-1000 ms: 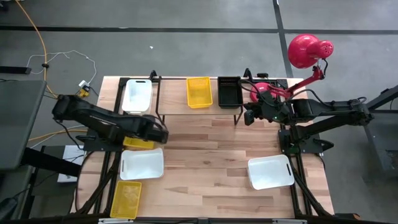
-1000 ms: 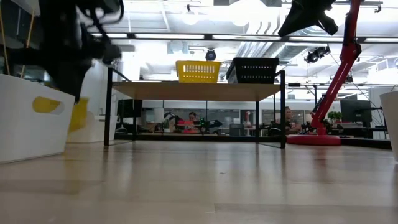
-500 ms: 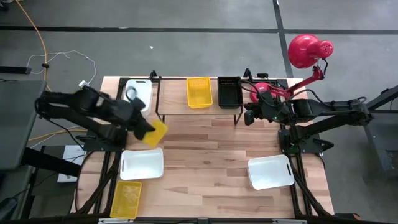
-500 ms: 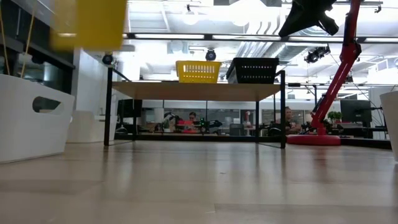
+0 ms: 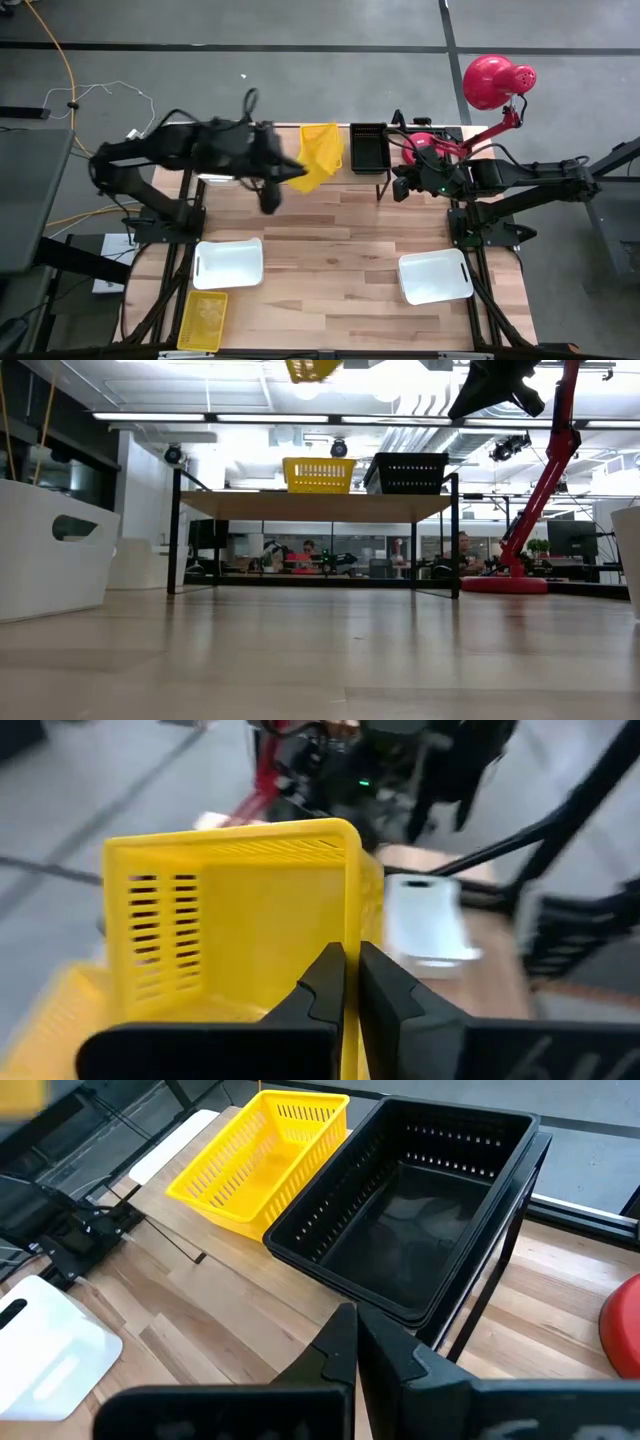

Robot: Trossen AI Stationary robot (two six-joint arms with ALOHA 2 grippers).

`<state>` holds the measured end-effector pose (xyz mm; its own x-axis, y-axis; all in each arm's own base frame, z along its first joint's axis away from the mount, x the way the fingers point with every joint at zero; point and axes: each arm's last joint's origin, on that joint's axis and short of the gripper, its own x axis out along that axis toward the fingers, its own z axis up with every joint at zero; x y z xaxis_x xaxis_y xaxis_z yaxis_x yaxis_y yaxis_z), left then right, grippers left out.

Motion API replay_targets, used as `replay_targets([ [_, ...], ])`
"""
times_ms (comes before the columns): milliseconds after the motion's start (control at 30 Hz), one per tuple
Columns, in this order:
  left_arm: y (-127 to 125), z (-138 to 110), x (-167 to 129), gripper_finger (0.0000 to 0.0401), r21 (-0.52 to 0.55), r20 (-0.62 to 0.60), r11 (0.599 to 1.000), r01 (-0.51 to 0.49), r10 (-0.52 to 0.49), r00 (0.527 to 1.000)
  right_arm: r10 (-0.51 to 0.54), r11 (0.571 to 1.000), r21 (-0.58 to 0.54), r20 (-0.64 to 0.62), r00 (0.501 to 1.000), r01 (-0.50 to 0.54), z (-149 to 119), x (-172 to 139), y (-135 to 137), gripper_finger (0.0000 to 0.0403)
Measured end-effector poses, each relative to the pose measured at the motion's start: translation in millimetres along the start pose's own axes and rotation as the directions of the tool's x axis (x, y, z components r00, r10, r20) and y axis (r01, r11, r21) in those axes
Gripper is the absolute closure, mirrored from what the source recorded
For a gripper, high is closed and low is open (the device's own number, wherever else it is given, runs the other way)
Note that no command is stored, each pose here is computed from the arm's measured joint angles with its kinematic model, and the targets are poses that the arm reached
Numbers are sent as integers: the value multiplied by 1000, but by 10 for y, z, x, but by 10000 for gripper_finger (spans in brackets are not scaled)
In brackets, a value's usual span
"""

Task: Stack baskets on shelf by color
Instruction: Stack the top yellow bin into the yellow bin

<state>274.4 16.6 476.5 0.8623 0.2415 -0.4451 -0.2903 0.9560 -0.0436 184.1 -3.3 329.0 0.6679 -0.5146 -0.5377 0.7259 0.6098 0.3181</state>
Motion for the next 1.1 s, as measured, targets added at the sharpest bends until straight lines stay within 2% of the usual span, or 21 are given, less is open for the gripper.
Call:
replay_targets([
  [100,55,12,319,401,123,-49,990,-74,81,996,0,1000,1,0,1000,0,0,0,0,403],
  [200,110,-38,581,401,240,-100,959,-150,178,979,0,1000,4,0,1000,0,0,0,0,403],
  [367,217,-182,876,401,346,-198,888,-302,384,902,-6,1000,4,6,1000,6,2,0,-2,403],
  [433,247,-231,990,401,352,-221,870,-344,434,873,-7,1000,4,7,1000,7,1,0,-2,403],
  [567,288,-283,1140,401,328,-245,866,-378,464,851,-19,1000,6,21,1000,19,6,0,-6,403],
  [733,285,-363,1309,401,366,-267,838,-405,511,817,-26,999,23,28,999,25,8,0,-8,403],
  [933,292,-464,1393,401,416,-327,824,-385,530,783,-29,999,22,29,999,28,7,0,-10,403],
  [1100,308,-533,1462,401,423,-347,824,-376,531,773,-40,999,20,35,999,39,7,0,-15,403],
])
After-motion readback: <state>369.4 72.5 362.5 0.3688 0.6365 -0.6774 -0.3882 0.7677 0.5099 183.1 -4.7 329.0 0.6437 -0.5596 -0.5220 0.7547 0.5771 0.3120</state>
